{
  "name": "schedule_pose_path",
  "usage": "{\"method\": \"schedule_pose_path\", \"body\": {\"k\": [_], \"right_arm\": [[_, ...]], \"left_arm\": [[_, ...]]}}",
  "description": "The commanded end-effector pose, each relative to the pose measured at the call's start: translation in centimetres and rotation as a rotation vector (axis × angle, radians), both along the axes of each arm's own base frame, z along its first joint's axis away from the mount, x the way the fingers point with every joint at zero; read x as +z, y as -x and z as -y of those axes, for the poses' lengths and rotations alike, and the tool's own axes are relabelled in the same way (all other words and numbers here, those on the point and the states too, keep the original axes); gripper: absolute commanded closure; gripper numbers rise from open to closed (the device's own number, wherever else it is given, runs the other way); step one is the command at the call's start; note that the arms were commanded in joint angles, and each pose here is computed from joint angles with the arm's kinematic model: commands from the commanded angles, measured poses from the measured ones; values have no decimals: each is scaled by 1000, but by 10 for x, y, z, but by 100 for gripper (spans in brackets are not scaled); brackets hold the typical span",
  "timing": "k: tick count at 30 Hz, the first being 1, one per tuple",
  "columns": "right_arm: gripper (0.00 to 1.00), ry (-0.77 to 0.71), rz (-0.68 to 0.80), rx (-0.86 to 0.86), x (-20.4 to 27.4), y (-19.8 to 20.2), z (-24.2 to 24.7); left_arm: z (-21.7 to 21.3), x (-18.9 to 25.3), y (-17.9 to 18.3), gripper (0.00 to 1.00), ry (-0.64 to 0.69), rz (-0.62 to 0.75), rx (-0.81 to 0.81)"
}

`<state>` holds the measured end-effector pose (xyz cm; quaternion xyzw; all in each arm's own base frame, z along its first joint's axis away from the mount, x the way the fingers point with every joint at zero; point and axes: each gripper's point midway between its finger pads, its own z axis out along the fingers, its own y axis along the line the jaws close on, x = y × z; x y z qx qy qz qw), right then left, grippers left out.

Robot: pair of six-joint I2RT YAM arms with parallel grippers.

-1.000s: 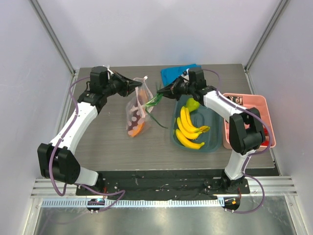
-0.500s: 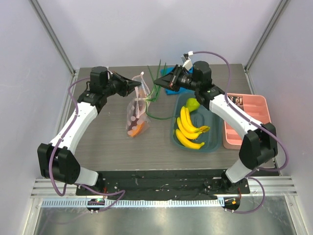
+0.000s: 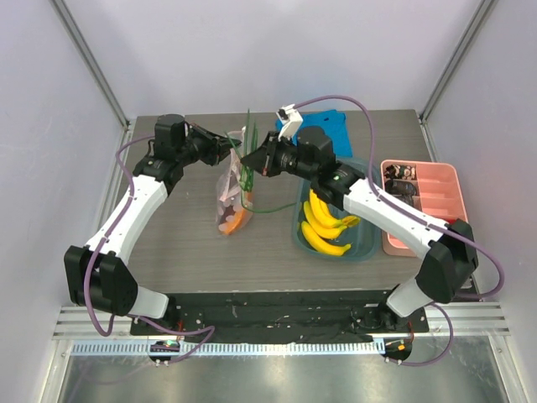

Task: Place the food in the zip-top bag and seal the zipper
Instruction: Adjust the fake vegetable in the zipper food storage bag.

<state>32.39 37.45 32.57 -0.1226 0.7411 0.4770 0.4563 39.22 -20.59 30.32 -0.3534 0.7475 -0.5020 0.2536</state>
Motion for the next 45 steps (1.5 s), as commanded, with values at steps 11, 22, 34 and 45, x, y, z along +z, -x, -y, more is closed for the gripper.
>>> {"method": "schedule_pose_path", "body": {"k": [11,22,34,45], "right_arm": [[99,101,-144,-94,-50,-43,-20],[99,-62,-114,-164,7,-60,29],[99,-78,-72,-264,41,-37,73],[99,-120,-192,-495,35,-44,60]], "left_arm": [[15,35,7,100,64,88,-46],[16,33,20,100,-128,121,-162],[41,20,52,100,-532,231,-337],[79,12,42,100,-211,53,-287]]}}
